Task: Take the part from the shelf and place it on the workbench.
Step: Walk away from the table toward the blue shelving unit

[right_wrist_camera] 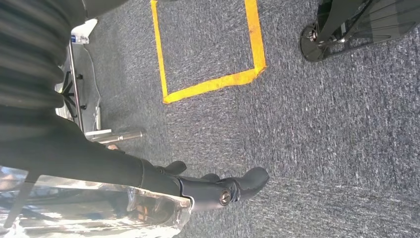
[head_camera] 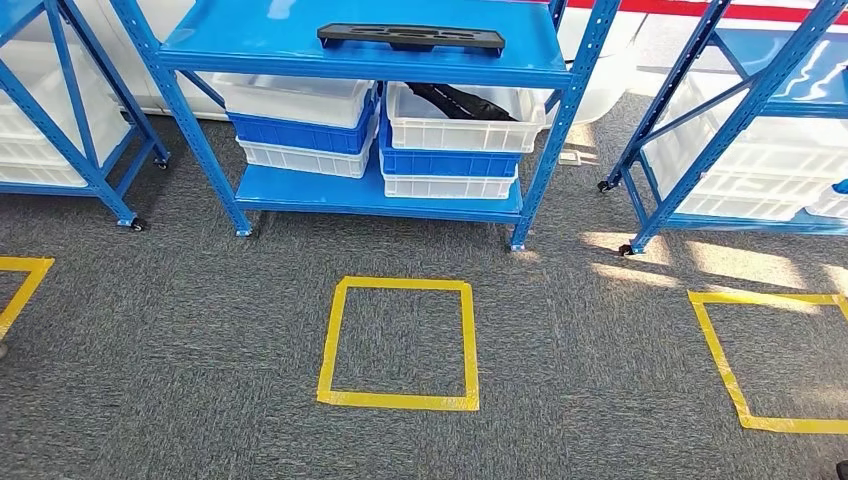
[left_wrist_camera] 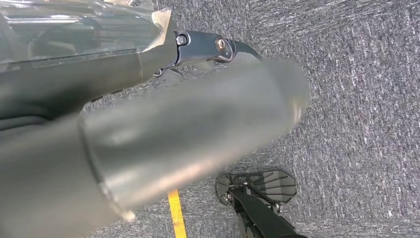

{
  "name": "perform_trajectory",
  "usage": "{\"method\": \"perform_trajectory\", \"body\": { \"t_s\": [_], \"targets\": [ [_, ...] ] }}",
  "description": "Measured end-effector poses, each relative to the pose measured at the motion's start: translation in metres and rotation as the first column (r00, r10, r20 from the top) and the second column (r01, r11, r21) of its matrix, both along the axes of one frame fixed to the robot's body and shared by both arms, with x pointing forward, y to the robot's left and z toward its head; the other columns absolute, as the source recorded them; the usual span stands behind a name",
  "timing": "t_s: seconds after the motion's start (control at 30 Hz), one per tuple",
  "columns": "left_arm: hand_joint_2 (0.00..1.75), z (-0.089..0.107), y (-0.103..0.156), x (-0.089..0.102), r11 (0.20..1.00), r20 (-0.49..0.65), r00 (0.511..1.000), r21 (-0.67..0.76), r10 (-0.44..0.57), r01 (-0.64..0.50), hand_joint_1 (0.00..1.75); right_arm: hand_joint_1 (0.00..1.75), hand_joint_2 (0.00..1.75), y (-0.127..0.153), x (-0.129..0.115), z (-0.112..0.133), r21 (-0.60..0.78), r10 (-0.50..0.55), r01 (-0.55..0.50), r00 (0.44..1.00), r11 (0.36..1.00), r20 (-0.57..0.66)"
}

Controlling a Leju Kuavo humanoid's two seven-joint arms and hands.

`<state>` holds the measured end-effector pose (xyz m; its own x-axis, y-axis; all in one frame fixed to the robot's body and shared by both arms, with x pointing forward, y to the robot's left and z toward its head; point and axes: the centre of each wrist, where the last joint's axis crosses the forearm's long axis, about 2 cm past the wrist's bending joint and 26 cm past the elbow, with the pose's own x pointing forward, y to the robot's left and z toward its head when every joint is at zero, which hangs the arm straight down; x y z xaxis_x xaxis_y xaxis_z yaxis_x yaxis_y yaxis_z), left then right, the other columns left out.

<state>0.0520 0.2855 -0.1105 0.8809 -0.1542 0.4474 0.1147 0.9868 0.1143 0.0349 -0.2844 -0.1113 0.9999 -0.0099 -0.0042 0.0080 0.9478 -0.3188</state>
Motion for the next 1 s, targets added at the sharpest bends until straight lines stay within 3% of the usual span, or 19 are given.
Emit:
{"method": "perform_trajectory", "body": {
  "t_s": [0.03, 0.17, 1.0],
  "targets": [
    [1.75, 0.0000, 0.0000, 0.0000, 1.000, 0.000, 1.000, 0.000, 0.000, 0.000, 0.00, 0.00, 1.75, 0.0001, 0.0000, 0.0000, 0.000, 0.000, 0.000, 1.000, 1.000, 0.000],
    [0.00, 0.0000, -0.0001, 0.0000, 1.000, 0.000, 1.000, 0.000, -0.001, 0.001, 0.00, 0.00, 1.75, 0.0000, 0.0000, 0.0000, 0.001, 0.000, 0.000, 1.000, 1.000, 0.000],
    [0.00, -0.0001, 0.0042, -0.0004, 0.999, 0.020, 0.999, 0.013, 0.036, -0.036, 0.00, 0.00, 1.75, 0.0015, 0.0014, 0.0001, 0.015, 0.009, -0.009, 1.000, 1.000, 0.001]
  ]
}}
